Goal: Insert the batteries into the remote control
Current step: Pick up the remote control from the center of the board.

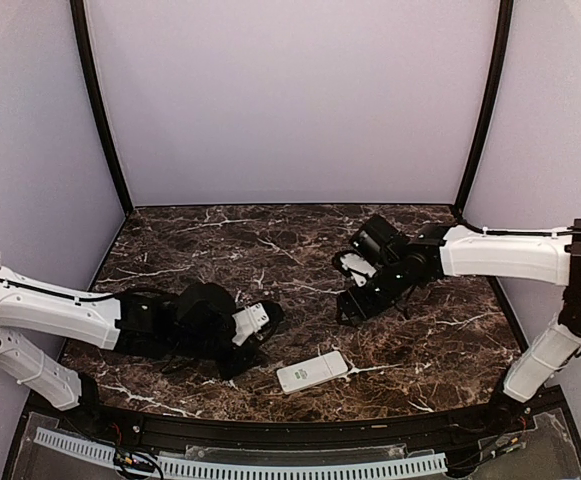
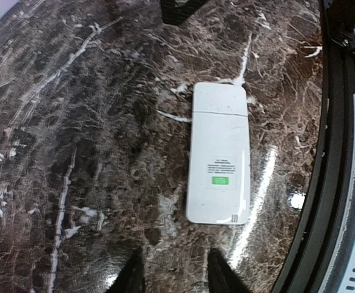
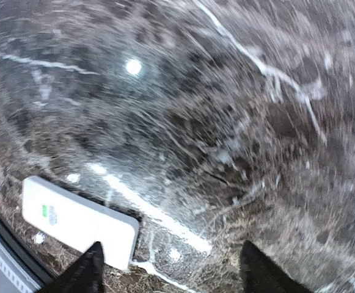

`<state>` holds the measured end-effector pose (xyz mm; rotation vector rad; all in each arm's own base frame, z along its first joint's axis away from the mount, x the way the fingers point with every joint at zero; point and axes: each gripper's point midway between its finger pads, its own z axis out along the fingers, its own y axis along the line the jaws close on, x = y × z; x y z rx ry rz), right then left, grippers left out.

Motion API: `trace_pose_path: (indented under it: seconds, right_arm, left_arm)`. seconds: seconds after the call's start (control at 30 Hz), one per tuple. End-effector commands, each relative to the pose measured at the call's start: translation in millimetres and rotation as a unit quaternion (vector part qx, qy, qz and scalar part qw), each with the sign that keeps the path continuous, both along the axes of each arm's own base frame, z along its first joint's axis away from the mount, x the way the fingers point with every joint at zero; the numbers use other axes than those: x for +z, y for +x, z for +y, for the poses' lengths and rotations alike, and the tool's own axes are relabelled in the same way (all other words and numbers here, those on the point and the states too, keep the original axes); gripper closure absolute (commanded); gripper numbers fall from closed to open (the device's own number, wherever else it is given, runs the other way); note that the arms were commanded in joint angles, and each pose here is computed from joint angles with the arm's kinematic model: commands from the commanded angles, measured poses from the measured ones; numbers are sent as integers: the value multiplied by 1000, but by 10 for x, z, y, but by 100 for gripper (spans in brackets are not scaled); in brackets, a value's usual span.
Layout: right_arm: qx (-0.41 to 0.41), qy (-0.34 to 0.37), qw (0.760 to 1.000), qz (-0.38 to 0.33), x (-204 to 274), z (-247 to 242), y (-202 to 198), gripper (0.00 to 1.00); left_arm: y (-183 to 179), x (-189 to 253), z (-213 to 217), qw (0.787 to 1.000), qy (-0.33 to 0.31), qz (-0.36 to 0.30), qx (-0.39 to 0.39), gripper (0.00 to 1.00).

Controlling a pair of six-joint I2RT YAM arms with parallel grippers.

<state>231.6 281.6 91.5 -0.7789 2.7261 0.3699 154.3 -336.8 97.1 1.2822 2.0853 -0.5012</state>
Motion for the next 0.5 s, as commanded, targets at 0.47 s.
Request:
trace_pose_path:
  seconds: [0.47]
  right_arm:
    - [643,80,736,-195,8,1132,-998,1]
  left_arm:
    - [658,743,789,973,-63,-78,208,17]
